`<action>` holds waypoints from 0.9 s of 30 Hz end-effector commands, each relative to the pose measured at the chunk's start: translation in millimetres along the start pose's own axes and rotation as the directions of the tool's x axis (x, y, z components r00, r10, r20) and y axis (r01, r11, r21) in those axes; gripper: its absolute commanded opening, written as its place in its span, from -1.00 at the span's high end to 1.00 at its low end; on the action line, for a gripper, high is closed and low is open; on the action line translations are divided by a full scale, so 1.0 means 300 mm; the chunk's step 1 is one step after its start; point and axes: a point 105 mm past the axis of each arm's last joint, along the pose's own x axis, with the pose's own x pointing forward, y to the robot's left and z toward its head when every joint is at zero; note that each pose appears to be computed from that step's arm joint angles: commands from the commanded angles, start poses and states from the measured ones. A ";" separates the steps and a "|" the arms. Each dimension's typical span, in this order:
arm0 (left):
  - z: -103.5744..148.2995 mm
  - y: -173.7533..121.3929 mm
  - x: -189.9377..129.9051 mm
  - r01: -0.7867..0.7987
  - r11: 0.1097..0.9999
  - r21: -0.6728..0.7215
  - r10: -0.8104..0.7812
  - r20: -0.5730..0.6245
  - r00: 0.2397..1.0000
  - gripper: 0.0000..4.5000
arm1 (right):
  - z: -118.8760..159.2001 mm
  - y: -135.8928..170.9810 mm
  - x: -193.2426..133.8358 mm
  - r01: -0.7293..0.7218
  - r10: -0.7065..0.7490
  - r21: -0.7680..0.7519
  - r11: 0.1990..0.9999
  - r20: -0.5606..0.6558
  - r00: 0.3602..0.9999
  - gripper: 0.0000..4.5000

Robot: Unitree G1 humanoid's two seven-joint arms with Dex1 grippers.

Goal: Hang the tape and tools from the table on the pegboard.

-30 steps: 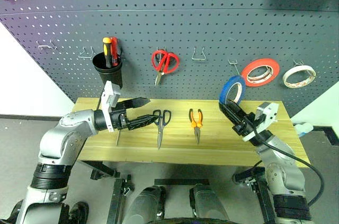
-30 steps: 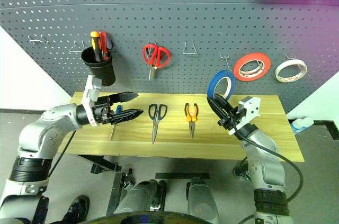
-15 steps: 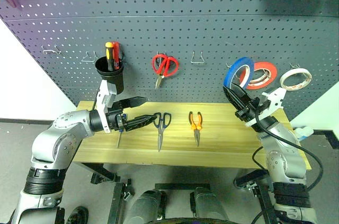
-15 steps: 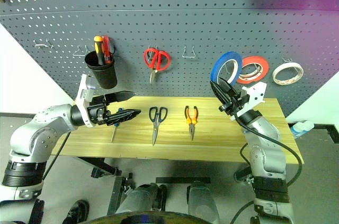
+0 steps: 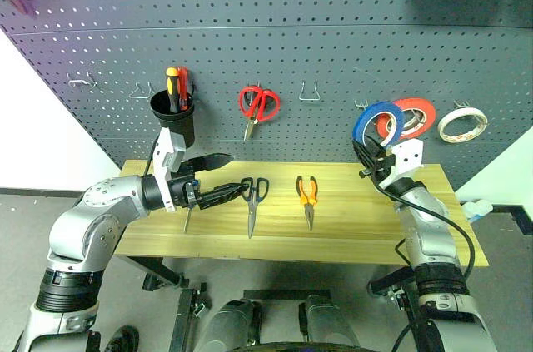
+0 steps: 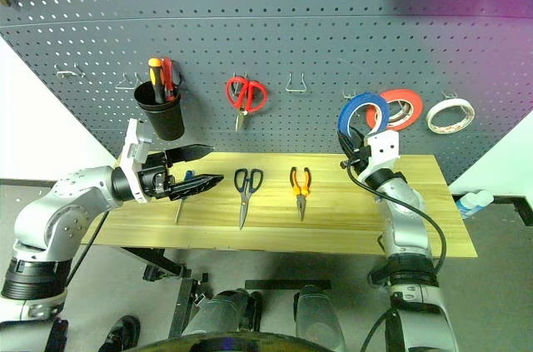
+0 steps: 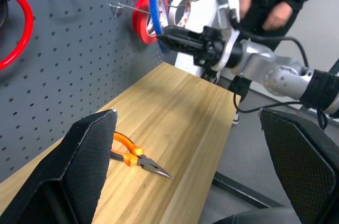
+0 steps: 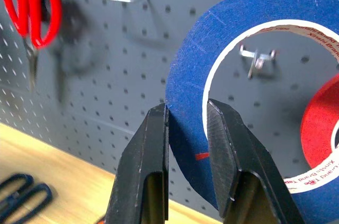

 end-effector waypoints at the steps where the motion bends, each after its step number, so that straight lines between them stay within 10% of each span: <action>1: 0.036 -0.016 -0.007 0.005 0.999 0.041 -0.006 0.020 1.000 -1.00 | 0.034 -0.002 0.044 -0.010 0.011 -0.019 1.000 0.052 0.999 0.71; 11: 0.028 -0.022 -0.011 -0.005 0.999 0.035 0.004 0.017 1.000 -1.00 | -0.009 -0.021 0.062 -0.011 0.011 -0.015 1.000 0.029 1.000 -0.94; 27: -0.008 0.014 -0.045 -0.061 0.997 0.055 0.061 -0.016 0.998 -1.00 | -0.062 0.123 -0.052 -0.123 0.147 0.170 0.978 -0.135 0.980 -0.98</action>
